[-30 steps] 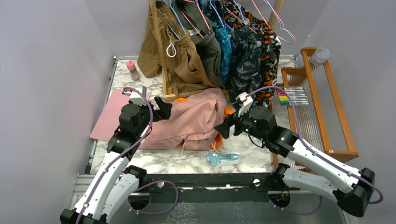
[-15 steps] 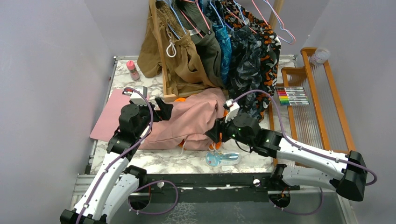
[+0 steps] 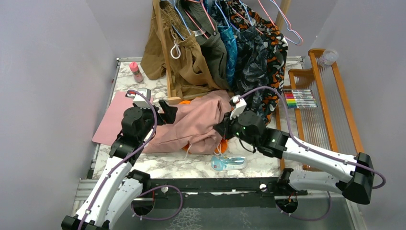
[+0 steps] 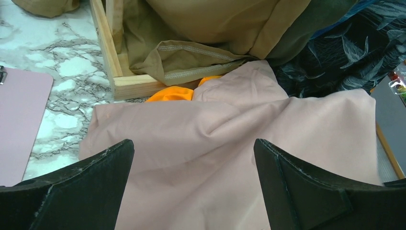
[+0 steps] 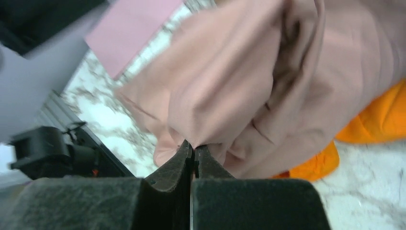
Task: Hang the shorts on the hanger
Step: Adjust the shorts at the center of the board.
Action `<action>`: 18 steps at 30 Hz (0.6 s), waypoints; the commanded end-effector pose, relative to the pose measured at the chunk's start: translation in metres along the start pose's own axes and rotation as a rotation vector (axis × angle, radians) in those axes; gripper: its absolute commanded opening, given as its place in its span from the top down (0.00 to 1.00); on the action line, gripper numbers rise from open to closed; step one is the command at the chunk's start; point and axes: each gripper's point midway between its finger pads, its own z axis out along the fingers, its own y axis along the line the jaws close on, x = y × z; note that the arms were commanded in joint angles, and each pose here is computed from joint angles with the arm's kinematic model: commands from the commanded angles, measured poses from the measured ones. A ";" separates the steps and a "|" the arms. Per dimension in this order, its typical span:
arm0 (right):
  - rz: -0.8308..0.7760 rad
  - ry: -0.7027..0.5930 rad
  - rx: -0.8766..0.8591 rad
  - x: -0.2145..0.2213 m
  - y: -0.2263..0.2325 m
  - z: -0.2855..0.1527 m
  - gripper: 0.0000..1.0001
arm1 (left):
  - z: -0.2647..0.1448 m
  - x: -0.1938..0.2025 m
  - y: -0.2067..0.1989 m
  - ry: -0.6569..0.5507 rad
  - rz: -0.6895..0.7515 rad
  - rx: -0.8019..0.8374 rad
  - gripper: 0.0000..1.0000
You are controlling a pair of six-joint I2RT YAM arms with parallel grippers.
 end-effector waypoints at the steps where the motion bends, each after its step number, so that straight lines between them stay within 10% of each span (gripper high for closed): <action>1: -0.087 -0.173 -0.173 -0.083 0.055 -0.016 0.99 | -0.004 -0.008 0.001 -0.028 0.021 -0.010 0.03; 6: -0.166 -0.137 -0.487 -0.116 0.134 -0.022 0.99 | -0.014 -0.020 0.039 -0.068 0.018 -0.243 0.04; 15: -0.242 0.296 -0.657 0.021 0.172 0.023 0.99 | -0.059 -0.034 0.107 -0.152 -0.038 -0.697 0.04; 18: -0.248 0.322 -0.651 0.032 0.170 0.019 0.64 | -0.063 -0.036 0.110 -0.160 -0.043 -0.723 0.04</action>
